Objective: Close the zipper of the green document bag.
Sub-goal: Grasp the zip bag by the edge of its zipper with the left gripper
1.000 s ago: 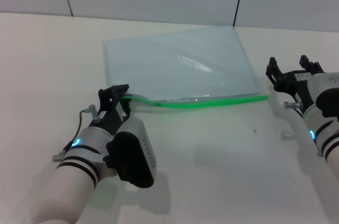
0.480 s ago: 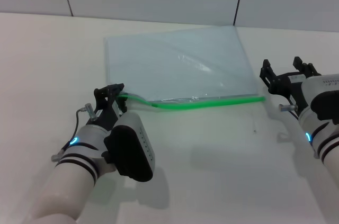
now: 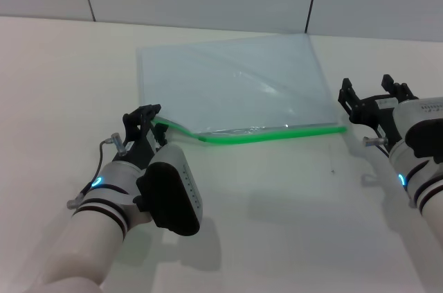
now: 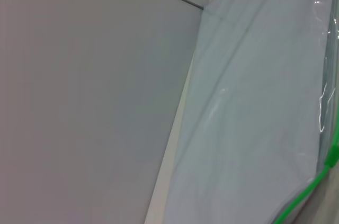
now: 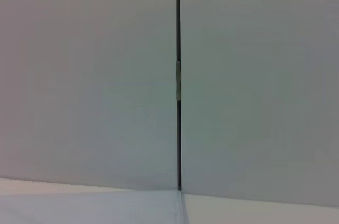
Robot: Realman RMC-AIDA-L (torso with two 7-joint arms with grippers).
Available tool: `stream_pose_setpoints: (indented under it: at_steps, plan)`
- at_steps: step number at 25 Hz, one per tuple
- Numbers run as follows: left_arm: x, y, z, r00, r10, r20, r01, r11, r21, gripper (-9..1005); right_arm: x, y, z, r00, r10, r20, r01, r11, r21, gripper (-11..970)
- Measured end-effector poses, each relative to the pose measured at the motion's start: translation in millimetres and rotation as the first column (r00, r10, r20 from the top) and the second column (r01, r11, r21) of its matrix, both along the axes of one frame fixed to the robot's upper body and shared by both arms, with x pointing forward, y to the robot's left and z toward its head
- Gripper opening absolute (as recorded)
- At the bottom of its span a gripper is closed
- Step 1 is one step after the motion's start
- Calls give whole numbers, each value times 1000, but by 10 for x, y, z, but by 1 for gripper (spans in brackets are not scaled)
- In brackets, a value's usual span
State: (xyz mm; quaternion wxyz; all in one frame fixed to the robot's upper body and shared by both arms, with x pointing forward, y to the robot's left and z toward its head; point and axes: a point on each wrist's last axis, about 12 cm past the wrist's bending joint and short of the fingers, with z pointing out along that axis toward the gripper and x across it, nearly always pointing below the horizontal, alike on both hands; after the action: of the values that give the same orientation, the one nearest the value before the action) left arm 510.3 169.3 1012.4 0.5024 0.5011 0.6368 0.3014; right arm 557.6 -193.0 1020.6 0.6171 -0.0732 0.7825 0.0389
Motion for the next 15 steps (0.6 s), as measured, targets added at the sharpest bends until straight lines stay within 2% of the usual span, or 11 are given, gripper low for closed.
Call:
stream_pose_setpoints:
  at_steps: [15]
  plan:
    - [2,6,-7,999,28,-20,-28,999,-24,396,-1,-1,-1,1000,0,0,0,1000,-1,749]
